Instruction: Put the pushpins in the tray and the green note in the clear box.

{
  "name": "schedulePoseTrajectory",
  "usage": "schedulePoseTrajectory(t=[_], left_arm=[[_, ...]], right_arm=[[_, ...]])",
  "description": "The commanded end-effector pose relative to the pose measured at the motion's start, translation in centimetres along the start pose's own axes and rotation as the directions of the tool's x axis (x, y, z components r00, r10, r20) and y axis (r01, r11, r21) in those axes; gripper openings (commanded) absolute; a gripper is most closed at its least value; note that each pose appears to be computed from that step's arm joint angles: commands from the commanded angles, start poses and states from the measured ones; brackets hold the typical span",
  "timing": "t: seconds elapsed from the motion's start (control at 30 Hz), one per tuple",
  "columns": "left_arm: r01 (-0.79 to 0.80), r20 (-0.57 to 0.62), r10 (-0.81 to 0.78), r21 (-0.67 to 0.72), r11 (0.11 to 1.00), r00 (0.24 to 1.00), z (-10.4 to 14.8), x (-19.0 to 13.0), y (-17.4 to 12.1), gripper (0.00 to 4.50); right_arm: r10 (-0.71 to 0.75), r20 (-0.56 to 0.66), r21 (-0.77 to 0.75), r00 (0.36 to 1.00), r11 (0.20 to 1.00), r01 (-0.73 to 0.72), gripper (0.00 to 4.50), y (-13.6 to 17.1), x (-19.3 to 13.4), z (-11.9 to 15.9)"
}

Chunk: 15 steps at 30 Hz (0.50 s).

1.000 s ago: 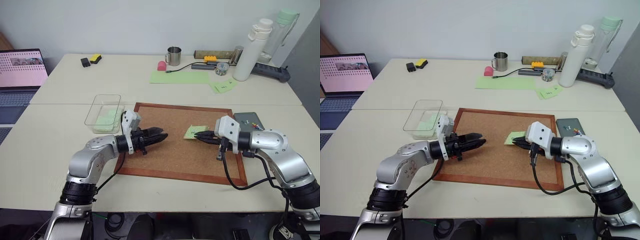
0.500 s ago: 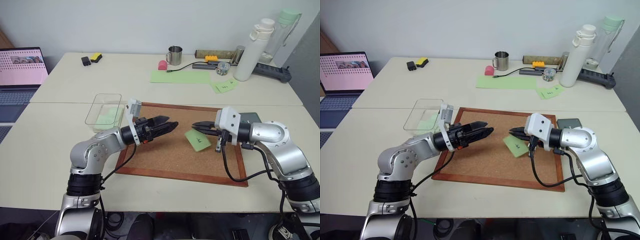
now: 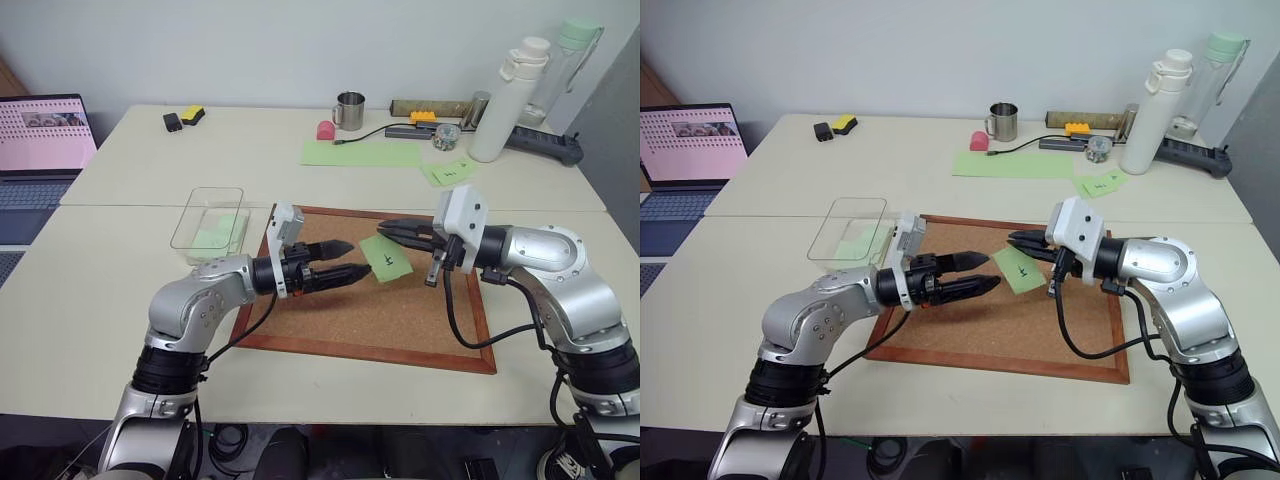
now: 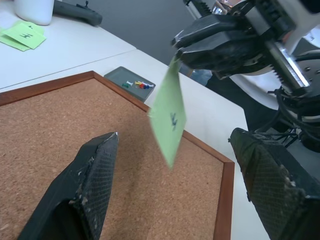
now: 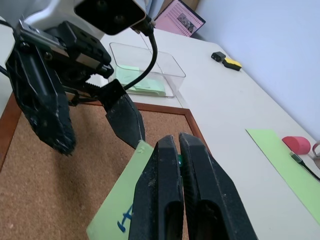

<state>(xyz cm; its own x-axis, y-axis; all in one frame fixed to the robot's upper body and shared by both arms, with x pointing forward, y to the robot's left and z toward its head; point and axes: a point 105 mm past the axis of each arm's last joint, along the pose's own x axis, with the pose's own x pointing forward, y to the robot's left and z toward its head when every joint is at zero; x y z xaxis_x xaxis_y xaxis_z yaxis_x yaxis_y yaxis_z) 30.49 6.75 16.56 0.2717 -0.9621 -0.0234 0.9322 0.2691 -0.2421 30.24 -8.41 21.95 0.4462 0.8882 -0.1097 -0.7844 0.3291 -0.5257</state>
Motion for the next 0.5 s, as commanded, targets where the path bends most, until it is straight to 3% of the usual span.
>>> schedulePoseTrajectory(t=[0.03, 0.37, 0.5], left_arm=[[0.041, 0.014, -0.042, 0.052, 0.998, 0.999, 0.8, 0.5, -0.6, 3.79], [0.066, 0.066, -0.071, 0.073, 0.995, 0.995, 1.7, 1.8, -0.9, 3.79], [0.058, 0.111, -0.065, 0.063, 0.996, 0.992, 2.6, 1.8, -0.5, 3.13]], right_arm=[[-0.021, 0.062, -0.039, 0.998, 0.999, 0.023, 0.0, -0.3, -0.3, 2.4], [-0.013, 0.107, -0.014, 0.994, 1.0, 0.015, 0.0, 0.7, 0.7, 3.5], [-0.021, 0.099, -0.003, 0.995, 1.0, 0.021, 0.0, 0.8, 0.7, 3.2]])
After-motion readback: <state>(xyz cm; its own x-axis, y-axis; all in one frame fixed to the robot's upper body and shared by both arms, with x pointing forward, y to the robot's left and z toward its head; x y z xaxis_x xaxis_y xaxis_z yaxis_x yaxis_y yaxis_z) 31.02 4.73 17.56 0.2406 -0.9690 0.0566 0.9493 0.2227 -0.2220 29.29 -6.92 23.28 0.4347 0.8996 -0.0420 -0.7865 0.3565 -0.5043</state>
